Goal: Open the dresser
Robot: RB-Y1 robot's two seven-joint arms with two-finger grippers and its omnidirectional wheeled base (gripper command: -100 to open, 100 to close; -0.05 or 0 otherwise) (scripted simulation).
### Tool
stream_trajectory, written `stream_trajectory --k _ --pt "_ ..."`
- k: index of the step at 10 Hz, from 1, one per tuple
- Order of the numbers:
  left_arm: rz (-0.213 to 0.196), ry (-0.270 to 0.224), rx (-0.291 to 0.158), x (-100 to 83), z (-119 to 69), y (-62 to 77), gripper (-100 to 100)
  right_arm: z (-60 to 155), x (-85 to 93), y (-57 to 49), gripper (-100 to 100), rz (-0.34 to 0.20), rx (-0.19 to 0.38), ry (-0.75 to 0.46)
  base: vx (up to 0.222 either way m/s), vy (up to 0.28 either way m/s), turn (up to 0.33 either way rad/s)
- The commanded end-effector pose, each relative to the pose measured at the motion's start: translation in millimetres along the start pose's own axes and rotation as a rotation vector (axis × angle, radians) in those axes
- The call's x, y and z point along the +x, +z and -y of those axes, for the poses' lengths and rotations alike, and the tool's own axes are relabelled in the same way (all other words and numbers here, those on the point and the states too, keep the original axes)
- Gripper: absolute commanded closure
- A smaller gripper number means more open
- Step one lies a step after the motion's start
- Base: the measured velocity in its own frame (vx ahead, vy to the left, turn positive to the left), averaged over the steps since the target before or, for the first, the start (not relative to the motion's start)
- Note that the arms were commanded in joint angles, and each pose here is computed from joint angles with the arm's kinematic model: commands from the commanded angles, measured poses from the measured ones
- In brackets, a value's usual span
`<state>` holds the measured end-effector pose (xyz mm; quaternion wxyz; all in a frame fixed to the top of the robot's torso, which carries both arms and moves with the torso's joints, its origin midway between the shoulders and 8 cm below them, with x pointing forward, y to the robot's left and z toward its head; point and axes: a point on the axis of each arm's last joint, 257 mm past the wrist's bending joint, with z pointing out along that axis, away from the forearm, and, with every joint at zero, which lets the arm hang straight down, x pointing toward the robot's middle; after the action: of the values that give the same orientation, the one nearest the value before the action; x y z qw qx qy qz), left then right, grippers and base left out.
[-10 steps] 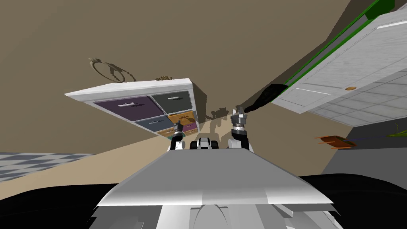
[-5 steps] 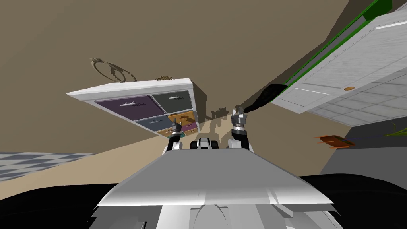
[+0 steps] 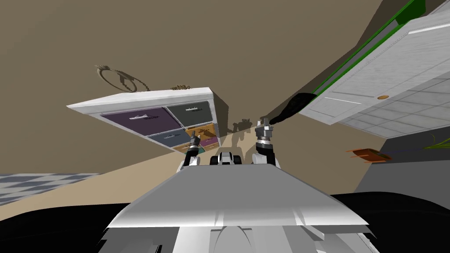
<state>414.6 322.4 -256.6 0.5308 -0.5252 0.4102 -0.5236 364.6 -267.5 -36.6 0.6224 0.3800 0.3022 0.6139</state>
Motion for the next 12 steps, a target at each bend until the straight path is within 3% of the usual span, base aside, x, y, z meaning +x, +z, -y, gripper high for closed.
stream_trajectory --k 1,5,8,9,12 --pt "0.017 -0.047 0.01 10.0 -2.0 0.8 -100 0 0.0 0.0 0 0.0 0.0 0.0 0.039 0.022 0.004" --pt "0.057 -0.129 0.02 25.5 -4.3 0.3 -100 0 0.1 0.1 0 0.0 0.0 0.0 0.001 0.002 0.0" --pt "0.052 -0.119 0.021 24.3 -1.2 1.6 -100 0 0.0 0.0 0 0.0 0.0 0.0 0.033 0.01 -0.005" --pt "0.053 -0.118 0.02 24.4 -1.0 1.8 100 0 0.0 0.0 0 0.0 0.0 0.0 0.006 0.002 0.001" --pt "0.049 -0.119 0.022 26.1 3.5 -2.2 100 0 0.2 0.2 0 0.0 0.0 0.001 -0.127 -0.054 0.014"
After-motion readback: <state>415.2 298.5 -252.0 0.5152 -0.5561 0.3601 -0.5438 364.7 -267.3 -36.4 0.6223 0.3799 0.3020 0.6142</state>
